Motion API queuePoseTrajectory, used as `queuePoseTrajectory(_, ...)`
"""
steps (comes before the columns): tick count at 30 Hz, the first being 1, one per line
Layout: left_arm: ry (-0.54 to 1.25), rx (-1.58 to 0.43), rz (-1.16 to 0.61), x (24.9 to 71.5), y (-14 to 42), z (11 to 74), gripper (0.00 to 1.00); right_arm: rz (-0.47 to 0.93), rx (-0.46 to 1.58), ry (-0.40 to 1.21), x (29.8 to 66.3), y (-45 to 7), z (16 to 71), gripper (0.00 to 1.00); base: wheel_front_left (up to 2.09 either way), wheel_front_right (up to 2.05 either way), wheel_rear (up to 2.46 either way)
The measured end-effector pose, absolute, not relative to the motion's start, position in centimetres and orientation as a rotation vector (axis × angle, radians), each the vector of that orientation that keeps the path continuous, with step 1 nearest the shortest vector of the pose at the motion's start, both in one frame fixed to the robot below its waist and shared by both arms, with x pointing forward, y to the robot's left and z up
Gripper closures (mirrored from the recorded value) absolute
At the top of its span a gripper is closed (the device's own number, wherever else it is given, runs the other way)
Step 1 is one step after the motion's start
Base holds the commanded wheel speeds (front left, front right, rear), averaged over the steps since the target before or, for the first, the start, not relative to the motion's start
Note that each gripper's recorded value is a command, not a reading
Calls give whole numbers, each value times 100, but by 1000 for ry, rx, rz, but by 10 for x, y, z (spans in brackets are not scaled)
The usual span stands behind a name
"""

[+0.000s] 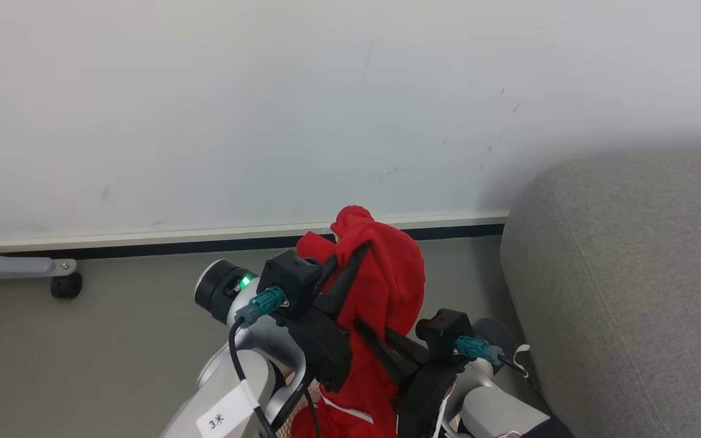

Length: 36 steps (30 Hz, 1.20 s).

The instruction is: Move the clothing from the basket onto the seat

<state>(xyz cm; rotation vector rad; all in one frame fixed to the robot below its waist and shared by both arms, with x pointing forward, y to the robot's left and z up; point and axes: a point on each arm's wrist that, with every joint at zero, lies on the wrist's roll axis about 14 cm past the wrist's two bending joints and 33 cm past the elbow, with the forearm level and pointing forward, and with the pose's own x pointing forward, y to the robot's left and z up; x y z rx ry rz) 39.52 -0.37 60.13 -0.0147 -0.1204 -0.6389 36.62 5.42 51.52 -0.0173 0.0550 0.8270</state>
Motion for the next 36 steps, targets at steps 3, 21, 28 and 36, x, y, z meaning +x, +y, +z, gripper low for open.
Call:
queuePoseTrajectory(3,-105,-37,-626,396,-2,597,100,812,-9,63,368,50,514,100,0,0,0)
queuePoseTrajectory(21,-29,-126,-574,401,8,561,0,475,69,25,409,-47,531,100,0,0,0)
queuePoseTrajectory(28,1,-131,-623,393,-6,545,0,294,48,-38,413,-113,548,100,0,0,0)
queuePoseTrajectory(36,10,-146,-723,378,-39,538,0,133,-7,-89,390,-179,555,100,0,0,0)
